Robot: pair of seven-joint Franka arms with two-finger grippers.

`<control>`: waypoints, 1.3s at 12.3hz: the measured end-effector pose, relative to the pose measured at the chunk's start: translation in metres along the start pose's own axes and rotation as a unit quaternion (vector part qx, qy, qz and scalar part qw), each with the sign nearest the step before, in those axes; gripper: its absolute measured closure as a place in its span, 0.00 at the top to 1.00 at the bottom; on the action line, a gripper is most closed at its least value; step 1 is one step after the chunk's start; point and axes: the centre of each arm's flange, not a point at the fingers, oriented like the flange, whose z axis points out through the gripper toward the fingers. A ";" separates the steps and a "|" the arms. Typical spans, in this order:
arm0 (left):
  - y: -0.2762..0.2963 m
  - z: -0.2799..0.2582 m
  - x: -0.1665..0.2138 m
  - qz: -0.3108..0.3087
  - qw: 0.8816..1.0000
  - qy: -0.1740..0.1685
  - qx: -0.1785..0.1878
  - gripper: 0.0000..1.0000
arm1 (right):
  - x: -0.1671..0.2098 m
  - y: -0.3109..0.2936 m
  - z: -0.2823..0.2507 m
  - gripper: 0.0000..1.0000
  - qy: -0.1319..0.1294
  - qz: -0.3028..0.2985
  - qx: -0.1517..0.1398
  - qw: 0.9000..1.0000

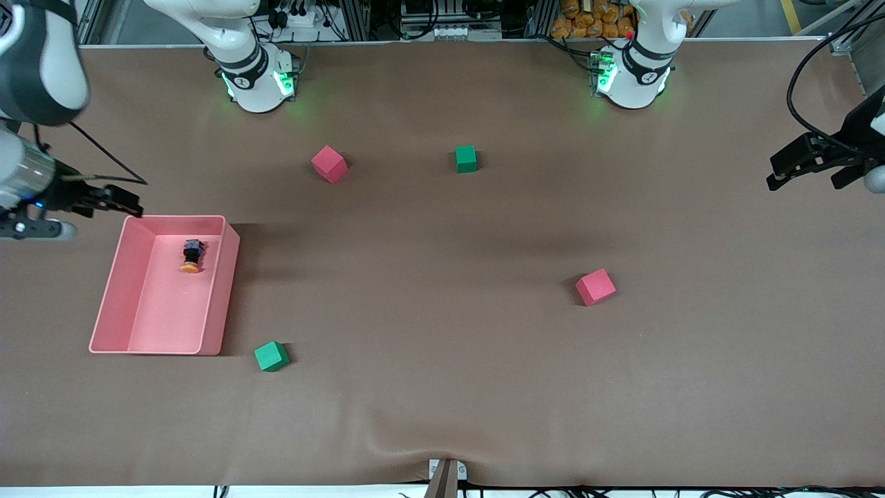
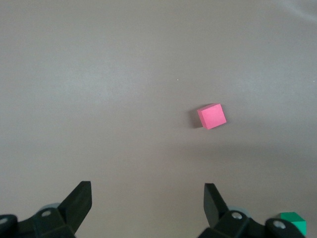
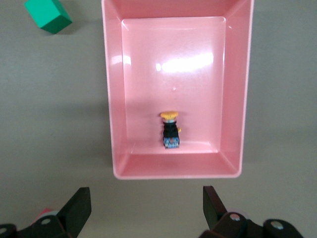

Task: Place and upright button with both arms
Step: 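Move the right gripper into the pink tray above the button, then lower and close the right gripper on the yellow-capped button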

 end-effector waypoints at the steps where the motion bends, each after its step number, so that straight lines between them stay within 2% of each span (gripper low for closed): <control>1: 0.000 0.000 0.000 0.000 1.000 0.000 0.000 1.00 | 0.000 0.001 0.022 1.00 0.007 0.001 -0.002 1.000; 3: 0.000 0.000 0.000 0.000 1.000 0.000 0.000 1.00 | 0.002 0.011 0.071 1.00 0.021 0.004 -0.006 1.000; 6: 0.000 0.001 0.000 0.000 1.000 -0.001 0.000 1.00 | 0.009 0.028 0.154 1.00 0.034 -0.027 -0.011 0.999; 8: -0.001 0.001 0.000 -0.001 1.000 -0.001 0.000 1.00 | 0.011 0.055 0.203 1.00 0.035 -0.055 -0.014 0.998; 10: -0.001 0.001 0.000 -0.001 1.000 -0.001 0.000 1.00 | 0.006 0.074 0.246 1.00 0.024 -0.052 -0.012 0.998; 12: -0.001 0.001 0.000 -0.001 1.000 -0.002 0.000 1.00 | 0.003 0.068 0.263 1.00 0.014 -0.046 -0.007 0.999; 16: -0.001 0.001 0.000 -0.001 1.000 -0.002 0.000 1.00 | 0.003 0.035 0.248 1.00 0.000 -0.040 -0.002 0.999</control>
